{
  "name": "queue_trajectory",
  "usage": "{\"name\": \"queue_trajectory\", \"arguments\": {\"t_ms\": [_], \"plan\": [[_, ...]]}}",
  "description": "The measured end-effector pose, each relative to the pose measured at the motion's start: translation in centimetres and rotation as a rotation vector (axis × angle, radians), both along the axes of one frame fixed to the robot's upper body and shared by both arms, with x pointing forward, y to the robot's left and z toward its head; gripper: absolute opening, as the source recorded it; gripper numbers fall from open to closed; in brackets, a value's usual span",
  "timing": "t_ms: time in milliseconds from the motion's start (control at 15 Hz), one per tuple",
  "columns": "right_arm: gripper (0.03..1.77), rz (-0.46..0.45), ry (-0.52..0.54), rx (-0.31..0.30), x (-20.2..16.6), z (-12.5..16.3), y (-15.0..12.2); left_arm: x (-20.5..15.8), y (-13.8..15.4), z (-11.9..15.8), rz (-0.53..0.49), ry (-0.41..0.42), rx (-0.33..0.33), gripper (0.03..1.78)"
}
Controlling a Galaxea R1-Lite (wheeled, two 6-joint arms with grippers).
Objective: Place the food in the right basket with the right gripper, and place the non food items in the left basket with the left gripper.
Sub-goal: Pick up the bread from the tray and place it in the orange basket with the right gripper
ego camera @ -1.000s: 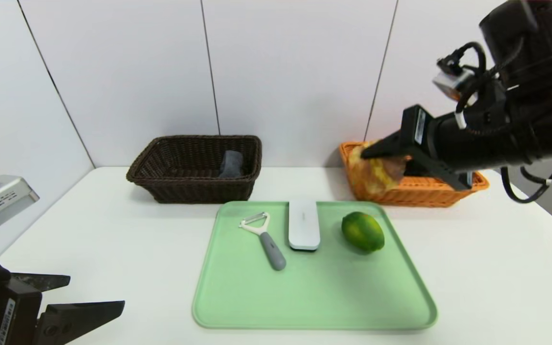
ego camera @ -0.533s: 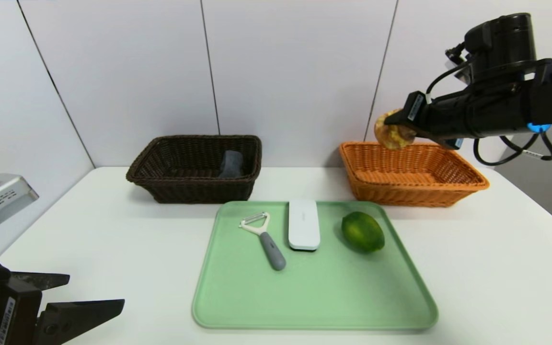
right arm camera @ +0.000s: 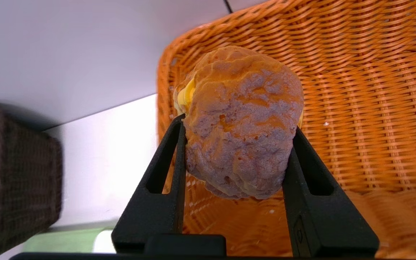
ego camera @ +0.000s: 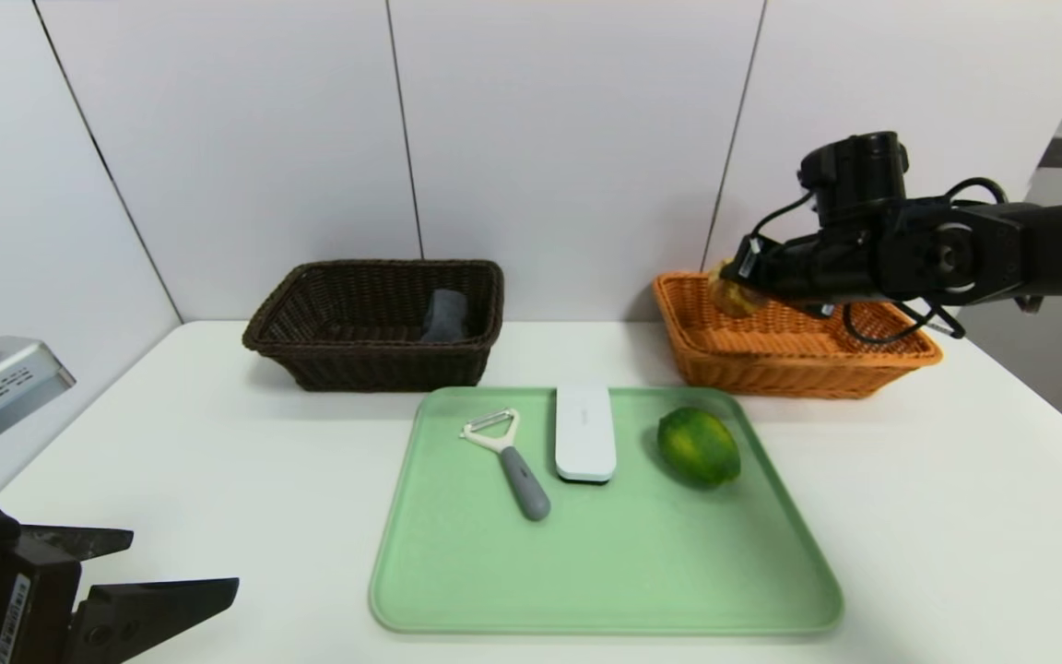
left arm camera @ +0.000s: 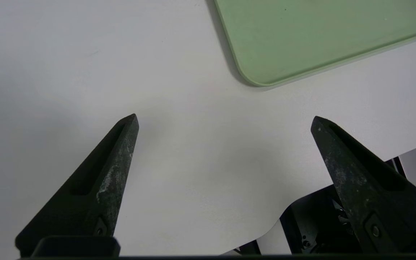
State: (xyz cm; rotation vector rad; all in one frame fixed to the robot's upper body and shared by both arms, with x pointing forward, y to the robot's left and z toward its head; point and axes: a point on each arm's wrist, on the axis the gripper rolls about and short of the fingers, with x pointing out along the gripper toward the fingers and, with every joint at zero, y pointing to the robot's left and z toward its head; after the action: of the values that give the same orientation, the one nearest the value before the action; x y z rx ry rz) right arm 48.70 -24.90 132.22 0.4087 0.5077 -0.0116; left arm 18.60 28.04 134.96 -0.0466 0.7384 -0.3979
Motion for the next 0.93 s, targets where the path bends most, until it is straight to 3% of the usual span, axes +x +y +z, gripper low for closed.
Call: {"name": "queue_trajectory", "arguments": {"t_ms": [267,800,933], "plan": [[0.75,-0.018,0.042,-0.040,1.4,-2.3,-0.1,0.0,0.0,-0.3,-0.001,0.010,0.004,1.69],[0.77,-0.012,0.063,-0.073,2.8,-3.8,0.1,0.4,-0.2,-0.3,-0.004,0.006,-0.002,1.69],[0.99,-0.019,0.067,-0.087,3.0,-4.1,0.0,0.4,-0.2,-0.4,-0.002,0.009,-0.003,1.69]]}}
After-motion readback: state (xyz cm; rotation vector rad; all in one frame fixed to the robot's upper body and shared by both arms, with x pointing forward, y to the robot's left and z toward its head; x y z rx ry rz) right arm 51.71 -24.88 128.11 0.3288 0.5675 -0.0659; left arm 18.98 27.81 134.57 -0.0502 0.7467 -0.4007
